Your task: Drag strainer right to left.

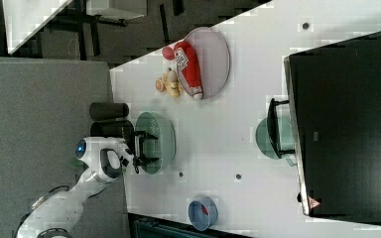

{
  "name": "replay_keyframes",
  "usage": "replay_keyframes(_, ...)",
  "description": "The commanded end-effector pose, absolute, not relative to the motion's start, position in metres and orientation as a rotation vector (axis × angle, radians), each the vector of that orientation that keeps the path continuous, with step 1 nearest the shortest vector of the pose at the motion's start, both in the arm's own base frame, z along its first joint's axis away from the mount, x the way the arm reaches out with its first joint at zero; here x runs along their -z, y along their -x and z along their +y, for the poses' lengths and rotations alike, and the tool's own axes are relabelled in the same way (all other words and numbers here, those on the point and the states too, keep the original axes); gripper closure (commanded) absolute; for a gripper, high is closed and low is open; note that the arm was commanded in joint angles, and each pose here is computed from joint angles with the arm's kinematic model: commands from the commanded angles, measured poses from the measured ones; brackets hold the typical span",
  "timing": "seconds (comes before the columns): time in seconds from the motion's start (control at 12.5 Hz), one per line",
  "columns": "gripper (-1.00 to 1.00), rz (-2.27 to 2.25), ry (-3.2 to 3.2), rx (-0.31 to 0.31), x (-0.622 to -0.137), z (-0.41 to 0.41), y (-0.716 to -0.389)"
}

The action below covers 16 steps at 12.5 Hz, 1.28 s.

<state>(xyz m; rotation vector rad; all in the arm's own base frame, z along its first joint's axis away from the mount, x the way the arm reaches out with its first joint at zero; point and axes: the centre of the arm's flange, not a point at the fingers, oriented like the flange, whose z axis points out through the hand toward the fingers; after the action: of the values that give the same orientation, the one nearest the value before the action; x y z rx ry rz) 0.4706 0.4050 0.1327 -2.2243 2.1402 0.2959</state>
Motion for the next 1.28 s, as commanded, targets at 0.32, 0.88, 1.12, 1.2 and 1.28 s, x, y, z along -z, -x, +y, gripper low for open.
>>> replay_keyframes(0.32,-1.00,2.125,2.205,-0.275,-0.139,0.427,-0.473)
replay_keyframes(0.88,-1.00,1.688,2.528,-0.179,-0.296,0.363,-0.526)
replay_keyframes(1.12,-1.00,1.601,2.508,-0.077,-0.405,0.273,-0.563)
replay_keyframes(1.2,-1.00,1.561,2.520,-0.058,-0.437,0.235,-0.568)
replay_keyframes(1.28,-1.00,1.515,2.550,-0.034,-0.466,0.194,-0.571)
